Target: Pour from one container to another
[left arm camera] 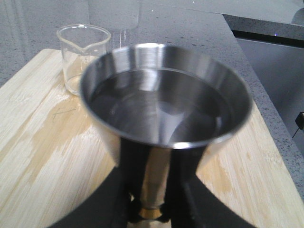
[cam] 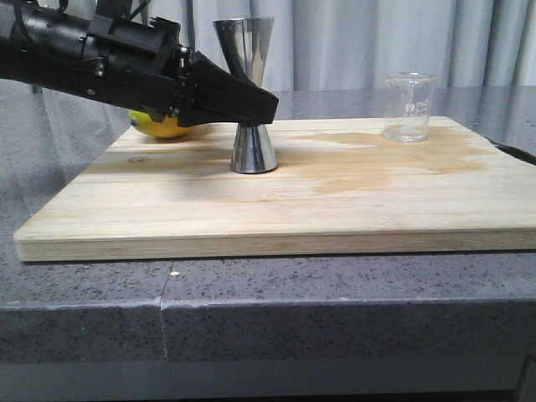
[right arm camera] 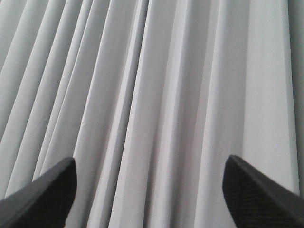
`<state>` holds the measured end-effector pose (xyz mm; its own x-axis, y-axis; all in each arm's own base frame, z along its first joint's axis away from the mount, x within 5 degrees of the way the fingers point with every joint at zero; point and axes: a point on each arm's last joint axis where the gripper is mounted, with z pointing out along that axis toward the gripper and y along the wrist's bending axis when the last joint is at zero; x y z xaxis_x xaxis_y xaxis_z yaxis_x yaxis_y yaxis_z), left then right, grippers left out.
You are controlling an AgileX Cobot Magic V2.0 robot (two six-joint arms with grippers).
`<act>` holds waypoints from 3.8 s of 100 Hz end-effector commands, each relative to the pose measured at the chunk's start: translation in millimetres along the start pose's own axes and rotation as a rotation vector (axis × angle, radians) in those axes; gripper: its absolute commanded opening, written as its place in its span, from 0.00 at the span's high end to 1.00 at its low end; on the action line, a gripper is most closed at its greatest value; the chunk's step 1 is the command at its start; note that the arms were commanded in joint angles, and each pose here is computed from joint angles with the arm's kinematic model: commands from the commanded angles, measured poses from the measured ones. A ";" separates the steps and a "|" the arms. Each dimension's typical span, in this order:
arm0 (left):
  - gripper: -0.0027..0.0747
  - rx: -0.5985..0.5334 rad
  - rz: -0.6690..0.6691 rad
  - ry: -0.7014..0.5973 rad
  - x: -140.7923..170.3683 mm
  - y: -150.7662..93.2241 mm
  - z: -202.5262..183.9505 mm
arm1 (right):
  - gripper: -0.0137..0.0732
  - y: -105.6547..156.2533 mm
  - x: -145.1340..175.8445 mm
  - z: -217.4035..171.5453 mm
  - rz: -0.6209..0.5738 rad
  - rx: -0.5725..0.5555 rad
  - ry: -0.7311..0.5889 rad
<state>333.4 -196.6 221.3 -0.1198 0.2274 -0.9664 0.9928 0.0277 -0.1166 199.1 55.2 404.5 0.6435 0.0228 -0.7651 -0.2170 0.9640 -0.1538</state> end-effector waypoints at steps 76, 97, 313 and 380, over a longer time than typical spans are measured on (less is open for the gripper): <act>0.52 0.079 0.030 -0.053 -20.0 -11.4 -4.8 | 0.19 -2.9 -18.2 1.5 -0.015 0.012 -0.097; 0.50 0.078 0.036 -0.055 -21.8 -11.9 -5.4 | 0.19 -2.9 -18.1 1.5 -0.015 0.012 -0.097; 0.50 -0.035 0.154 0.073 -61.5 -30.6 -66.5 | 0.20 -2.9 -18.0 1.5 -0.015 0.012 -0.095; 0.50 -0.541 0.242 -0.198 -182.7 -110.7 -183.8 | 0.20 -22.2 -34.9 -12.4 -0.146 0.196 0.031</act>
<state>275.1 -69.4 399.4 0.0775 0.2338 -0.9692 0.9046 0.3923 0.1670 189.4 41.2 409.4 0.5972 -0.1174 -0.7935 -0.0519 0.9815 -0.1843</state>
